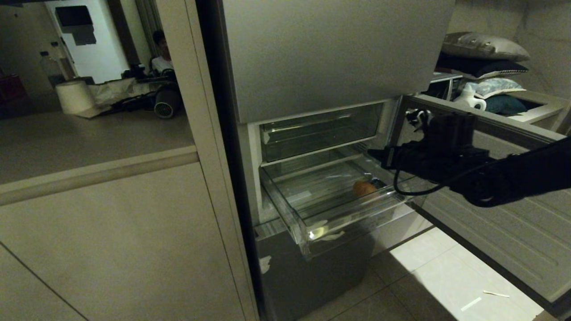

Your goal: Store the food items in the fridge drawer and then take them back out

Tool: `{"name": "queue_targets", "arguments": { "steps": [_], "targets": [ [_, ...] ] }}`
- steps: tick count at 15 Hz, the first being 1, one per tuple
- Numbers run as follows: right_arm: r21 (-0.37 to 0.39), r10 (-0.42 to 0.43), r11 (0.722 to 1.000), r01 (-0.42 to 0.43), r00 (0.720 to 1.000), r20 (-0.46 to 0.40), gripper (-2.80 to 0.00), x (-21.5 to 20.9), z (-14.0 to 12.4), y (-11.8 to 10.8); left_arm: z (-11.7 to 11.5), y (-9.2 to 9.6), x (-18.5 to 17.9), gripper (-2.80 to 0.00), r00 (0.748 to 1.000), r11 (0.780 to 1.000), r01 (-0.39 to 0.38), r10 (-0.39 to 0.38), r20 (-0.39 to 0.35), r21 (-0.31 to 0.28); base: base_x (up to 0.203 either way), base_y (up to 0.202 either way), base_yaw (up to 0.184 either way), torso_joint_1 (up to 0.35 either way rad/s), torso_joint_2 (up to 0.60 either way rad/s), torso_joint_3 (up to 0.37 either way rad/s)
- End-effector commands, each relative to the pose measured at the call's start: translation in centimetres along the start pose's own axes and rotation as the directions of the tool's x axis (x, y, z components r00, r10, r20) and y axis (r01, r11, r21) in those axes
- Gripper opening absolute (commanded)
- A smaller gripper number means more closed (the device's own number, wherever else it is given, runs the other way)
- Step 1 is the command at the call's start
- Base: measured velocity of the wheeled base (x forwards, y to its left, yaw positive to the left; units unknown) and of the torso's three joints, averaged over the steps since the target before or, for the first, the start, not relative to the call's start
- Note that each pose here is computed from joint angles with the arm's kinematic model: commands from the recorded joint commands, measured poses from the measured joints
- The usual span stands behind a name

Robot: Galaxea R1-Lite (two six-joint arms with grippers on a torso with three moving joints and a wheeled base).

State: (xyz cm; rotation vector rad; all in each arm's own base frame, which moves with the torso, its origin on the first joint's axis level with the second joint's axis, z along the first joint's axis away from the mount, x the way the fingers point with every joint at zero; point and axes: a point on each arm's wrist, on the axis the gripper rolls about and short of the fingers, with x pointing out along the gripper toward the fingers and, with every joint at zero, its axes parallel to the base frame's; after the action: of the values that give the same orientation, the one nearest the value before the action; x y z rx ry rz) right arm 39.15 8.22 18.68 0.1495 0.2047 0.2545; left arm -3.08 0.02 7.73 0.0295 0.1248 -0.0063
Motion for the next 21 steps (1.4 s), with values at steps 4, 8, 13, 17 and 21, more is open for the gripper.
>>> {"name": "queue_targets", "arguments": {
  "steps": [4, 8, 13, 17, 21],
  "targets": [
    [-0.017, -0.003, 1.0, 0.009, 0.958, 0.285, -2.8, -19.9, 8.0, 1.6, 0.0, 0.0, 0.0, -2.8, 1.0, 1.0, 0.0, 0.0, -0.002, 0.0, 0.0, 0.0, 0.0, 0.0, 0.0, 0.0],
    [0.07, -0.385, 0.918, 0.391, 0.834, 0.395, -2.8, -30.8, 8.8, -2.0, 0.0, 0.0, 0.0, -2.8, 1.0, 1.0, 0.0, 0.0, -0.002, 0.0, 0.0, 0.0, 0.0, 0.0, 0.0, 0.0],
    [0.263, -0.871, 0.434, 0.862, 0.326, 0.367, -2.8, -38.2, 7.3, -6.8, 0.0, 0.0, 0.0, -2.8, 1.0, 1.0, 0.0, 0.0, -0.002, 0.0, 0.0, 0.0, 0.0, 0.0, 0.0, 0.0],
    [0.384, -0.973, 0.132, 0.914, 0.046, 0.226, 0.0, -43.8, 5.4, -10.8, 0.0, 0.0, 0.0, -2.8, 1.0, 1.0, 0.0, 0.0, -0.002, 0.0, 0.0, 0.0, 0.0, 0.0, 0.0, 0.0],
    [0.472, -0.998, 0.034, 0.881, 0.005, 0.061, 0.0, -47.4, 1.6, -18.7, 0.0, 0.0, 0.0, -2.8, 1.0, 1.0, 0.0, 0.0, -0.002, 0.0, 0.0, 0.0, 0.0, 0.0, 0.0, 0.0]
  ]
}}
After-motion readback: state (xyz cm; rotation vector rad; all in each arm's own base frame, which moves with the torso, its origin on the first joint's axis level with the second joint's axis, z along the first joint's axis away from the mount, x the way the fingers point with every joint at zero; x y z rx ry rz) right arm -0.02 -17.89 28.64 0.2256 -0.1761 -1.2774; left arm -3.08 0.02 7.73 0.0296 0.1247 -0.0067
